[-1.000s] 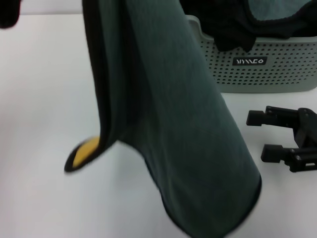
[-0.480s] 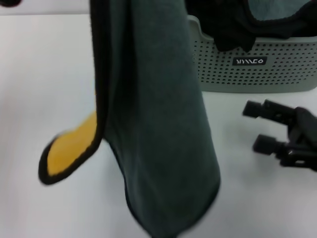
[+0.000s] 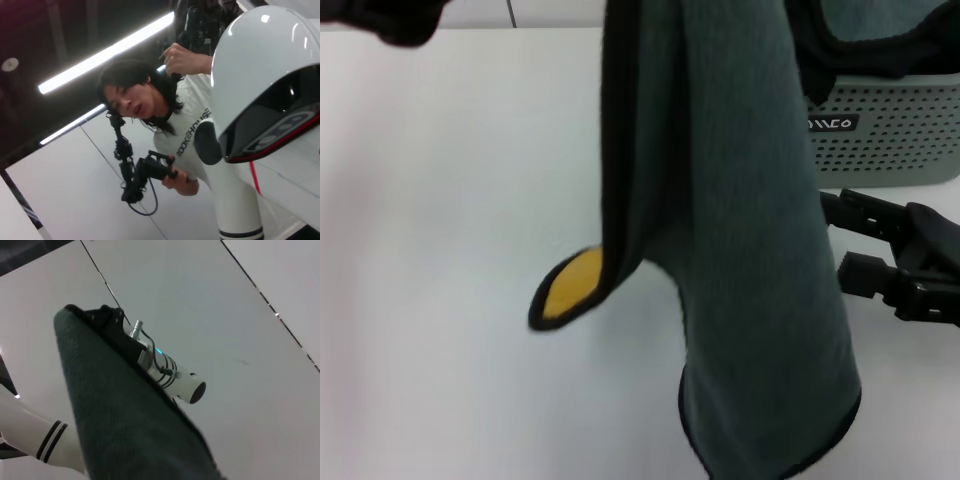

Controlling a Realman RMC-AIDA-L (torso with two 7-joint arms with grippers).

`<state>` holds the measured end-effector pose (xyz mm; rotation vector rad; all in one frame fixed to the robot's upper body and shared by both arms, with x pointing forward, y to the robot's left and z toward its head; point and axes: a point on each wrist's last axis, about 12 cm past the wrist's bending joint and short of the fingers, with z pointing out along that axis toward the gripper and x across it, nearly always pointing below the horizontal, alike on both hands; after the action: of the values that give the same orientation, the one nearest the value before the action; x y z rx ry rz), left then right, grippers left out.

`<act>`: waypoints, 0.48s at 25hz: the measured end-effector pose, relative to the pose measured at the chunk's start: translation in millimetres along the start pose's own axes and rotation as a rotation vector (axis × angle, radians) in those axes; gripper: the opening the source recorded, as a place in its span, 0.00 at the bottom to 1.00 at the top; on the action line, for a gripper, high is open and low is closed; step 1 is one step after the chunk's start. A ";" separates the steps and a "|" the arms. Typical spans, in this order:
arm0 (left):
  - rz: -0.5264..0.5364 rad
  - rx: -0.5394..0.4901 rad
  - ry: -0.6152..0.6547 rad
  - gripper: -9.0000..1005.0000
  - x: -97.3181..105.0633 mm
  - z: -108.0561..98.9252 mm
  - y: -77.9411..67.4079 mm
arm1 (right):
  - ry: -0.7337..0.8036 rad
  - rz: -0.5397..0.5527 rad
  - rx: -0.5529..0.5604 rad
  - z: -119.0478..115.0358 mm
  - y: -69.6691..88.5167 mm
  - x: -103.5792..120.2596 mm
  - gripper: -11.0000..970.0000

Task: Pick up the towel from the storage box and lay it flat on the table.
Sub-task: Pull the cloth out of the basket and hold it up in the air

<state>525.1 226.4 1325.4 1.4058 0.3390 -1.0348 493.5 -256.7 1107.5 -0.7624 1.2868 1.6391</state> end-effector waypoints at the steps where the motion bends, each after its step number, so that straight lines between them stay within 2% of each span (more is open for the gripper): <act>1: 0.009 -0.021 0.001 0.04 0.4 -0.5 1.1 | 0.001 -0.008 0.002 -1.4 1.0 1.1 0.83; 6: 0.060 -0.186 0.097 0.04 10.1 -7.5 9.3 | -0.017 -0.099 0.062 -17.6 16.6 23.8 0.82; 9: 0.081 -0.244 0.118 0.04 12.7 -10.0 10.8 | -0.024 -0.144 0.125 -23.6 22.7 39.0 0.82; 12: 0.116 -0.278 0.119 0.04 12.2 -8.2 11.6 | -0.016 -0.167 0.170 -20.1 24.0 54.1 0.81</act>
<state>543.5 227.2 1322.1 1.2229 0.4644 -0.7782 448.1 -263.0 1064.9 -0.7301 1.2968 1.3817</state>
